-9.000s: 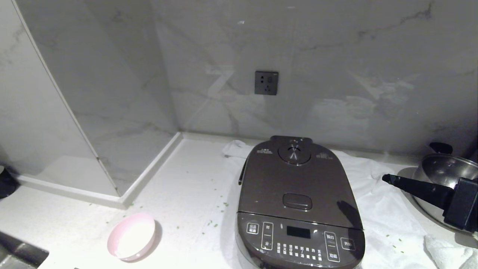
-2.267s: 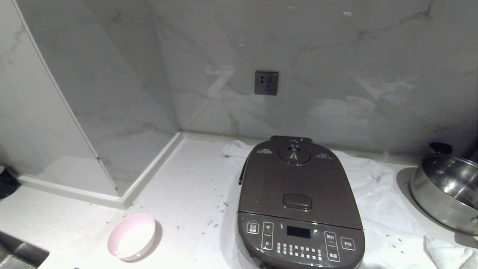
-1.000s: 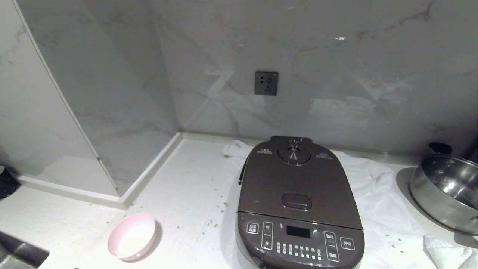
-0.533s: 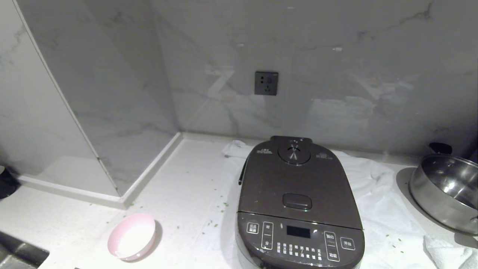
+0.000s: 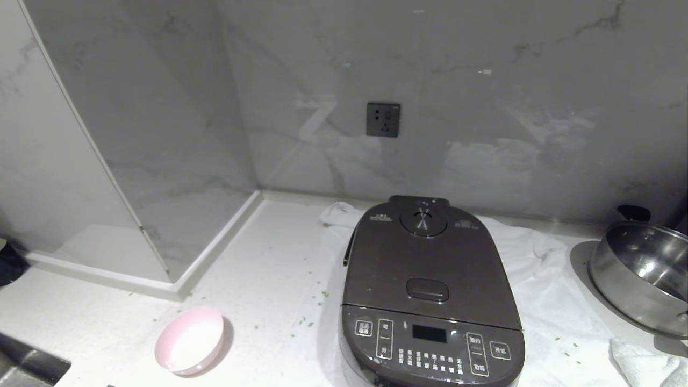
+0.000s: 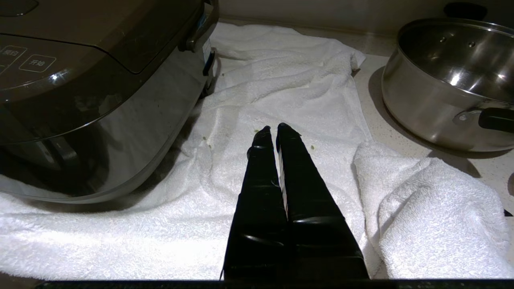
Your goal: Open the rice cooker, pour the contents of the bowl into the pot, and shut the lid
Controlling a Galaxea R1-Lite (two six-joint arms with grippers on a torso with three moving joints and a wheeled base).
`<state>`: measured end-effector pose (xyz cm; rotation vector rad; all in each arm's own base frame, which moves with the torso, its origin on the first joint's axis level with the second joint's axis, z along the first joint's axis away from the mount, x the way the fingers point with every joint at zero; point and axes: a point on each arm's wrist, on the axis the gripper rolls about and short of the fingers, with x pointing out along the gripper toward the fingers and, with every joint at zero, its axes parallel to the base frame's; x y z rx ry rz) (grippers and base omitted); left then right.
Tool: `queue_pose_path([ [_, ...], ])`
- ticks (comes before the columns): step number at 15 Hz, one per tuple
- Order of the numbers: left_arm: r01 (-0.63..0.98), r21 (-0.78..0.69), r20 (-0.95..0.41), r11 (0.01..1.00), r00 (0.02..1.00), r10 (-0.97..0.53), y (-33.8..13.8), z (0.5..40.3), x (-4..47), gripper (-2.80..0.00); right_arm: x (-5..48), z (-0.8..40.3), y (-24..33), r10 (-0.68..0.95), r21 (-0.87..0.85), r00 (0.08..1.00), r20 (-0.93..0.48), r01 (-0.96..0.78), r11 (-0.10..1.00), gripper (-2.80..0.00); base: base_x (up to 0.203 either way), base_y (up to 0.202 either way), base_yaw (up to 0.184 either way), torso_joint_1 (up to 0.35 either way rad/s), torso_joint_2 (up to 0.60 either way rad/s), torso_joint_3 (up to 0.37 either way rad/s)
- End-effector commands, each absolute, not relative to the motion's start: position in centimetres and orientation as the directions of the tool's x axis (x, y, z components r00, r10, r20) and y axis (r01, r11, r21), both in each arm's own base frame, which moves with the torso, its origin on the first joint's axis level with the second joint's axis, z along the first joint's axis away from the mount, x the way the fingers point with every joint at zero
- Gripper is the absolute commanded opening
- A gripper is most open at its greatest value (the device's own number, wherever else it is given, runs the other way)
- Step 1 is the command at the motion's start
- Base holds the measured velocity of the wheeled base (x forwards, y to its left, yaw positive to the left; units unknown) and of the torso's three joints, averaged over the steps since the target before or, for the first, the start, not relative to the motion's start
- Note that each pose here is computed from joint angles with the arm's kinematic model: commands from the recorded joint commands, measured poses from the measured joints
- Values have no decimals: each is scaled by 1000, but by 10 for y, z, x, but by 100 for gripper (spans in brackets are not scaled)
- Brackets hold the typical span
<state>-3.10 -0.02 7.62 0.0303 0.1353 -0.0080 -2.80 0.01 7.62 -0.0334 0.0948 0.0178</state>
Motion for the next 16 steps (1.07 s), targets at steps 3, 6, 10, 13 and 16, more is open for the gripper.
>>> queue_pose_path([
  [3,10,31,-135,999,991,-6,0,76,-31,-280,-28,76,0,18,-36,995,-95,-22,999,-280,0,0,0,0,0,0],
  [6,9,29,-135,1000,991,-5,0,76,-31,-280,-28,76,0,18,-34,995,-95,-22,999,-280,0,0,0,0,0,0],
  [10,8,28,-133,1000,991,-5,0,76,-31,-280,-28,76,0,18,-34,995,-93,-22,999,-280,0,0,0,0,0,0],
  [13,8,27,-135,1000,991,-5,0,76,-31,-280,-28,76,0,18,-32,995,-95,-22,999,-280,0,0,0,0,0,0],
  [16,8,28,-135,1000,991,-5,0,76,-31,-280,-28,76,0,17,-25,995,-93,-19,999,-280,0,0,0,0,0,0],
])
